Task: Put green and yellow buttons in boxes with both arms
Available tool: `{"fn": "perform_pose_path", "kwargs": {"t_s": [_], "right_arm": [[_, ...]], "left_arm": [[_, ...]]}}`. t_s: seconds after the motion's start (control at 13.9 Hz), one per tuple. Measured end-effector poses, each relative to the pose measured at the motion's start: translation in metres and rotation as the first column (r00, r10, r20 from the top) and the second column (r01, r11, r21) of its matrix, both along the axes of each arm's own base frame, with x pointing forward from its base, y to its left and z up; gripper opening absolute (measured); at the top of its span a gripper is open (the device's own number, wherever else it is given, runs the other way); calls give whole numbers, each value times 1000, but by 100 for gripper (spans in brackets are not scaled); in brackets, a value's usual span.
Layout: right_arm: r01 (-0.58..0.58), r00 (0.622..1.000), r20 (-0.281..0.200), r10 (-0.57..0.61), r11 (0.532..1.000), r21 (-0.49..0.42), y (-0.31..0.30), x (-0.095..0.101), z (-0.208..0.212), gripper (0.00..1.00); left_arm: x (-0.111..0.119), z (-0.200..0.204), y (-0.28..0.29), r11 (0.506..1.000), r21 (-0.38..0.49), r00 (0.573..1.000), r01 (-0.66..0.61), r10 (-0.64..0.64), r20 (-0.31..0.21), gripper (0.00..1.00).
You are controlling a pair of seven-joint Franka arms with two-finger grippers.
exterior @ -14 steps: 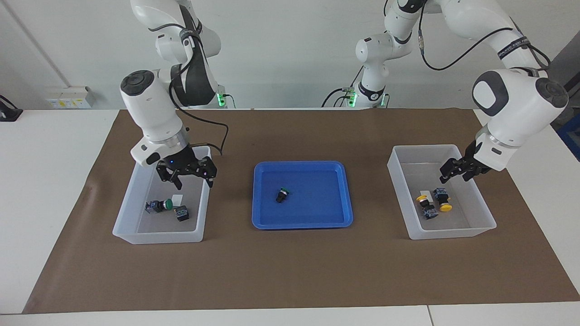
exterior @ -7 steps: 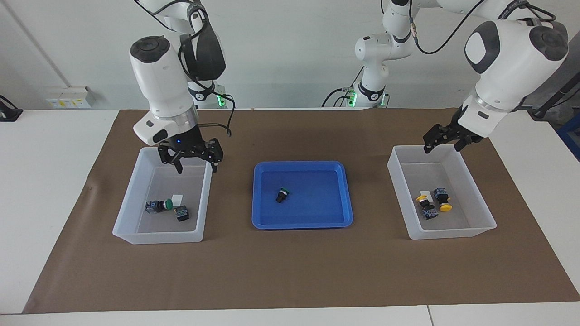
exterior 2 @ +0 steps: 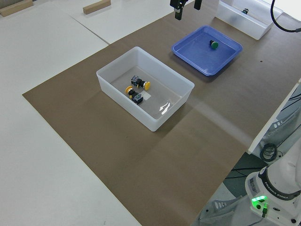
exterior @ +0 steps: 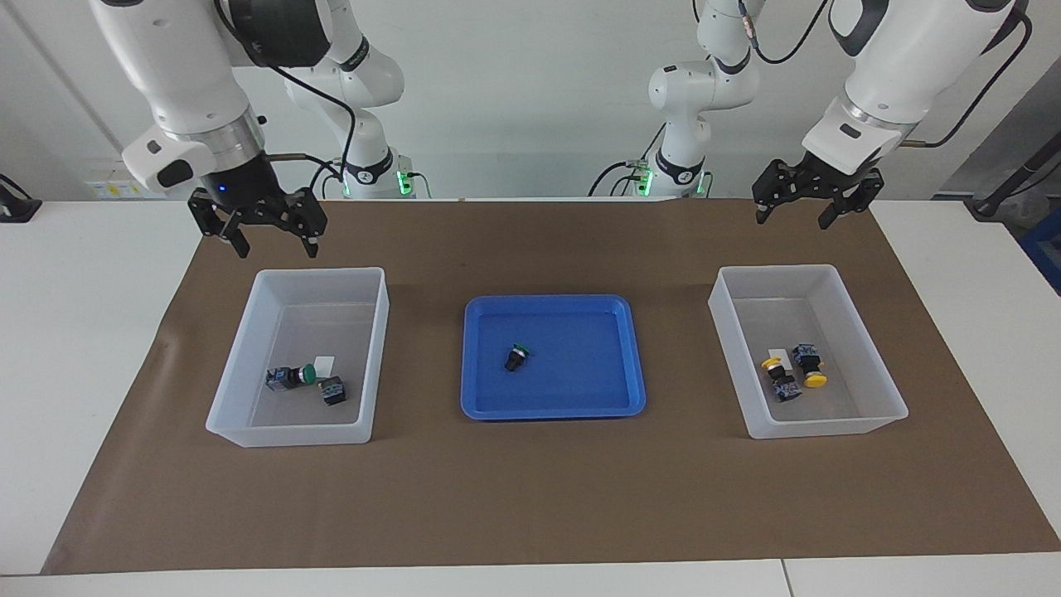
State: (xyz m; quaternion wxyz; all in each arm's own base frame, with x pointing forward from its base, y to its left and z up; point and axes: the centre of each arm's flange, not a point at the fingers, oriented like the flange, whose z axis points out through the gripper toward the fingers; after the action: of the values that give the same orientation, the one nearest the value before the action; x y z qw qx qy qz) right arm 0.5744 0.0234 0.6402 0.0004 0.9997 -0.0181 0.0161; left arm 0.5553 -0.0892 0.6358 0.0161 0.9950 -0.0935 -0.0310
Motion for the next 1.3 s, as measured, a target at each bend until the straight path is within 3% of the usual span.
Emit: {"fn": "perform_pose_path", "kwargs": {"t_s": [0.14, 0.51, 1.3], "right_arm": [[12, 1000, -19, -12, 1000, 0, -11, -11, 9, 100], [26, 998, -60, -26, 1000, -1, -19, -19, -3, 100], [31, 998, -60, -31, 1000, -4, -22, -24, -2, 100]], "left_arm": [[-2, 0, -11, 1000, 0, 1000, 20, -20, 0, 100], [2, 2, -5, 1000, -2, 1000, 9, -9, 25, 100], [14, -15, 29, 999, 3, 998, -43, 43, 34, 100]]}}
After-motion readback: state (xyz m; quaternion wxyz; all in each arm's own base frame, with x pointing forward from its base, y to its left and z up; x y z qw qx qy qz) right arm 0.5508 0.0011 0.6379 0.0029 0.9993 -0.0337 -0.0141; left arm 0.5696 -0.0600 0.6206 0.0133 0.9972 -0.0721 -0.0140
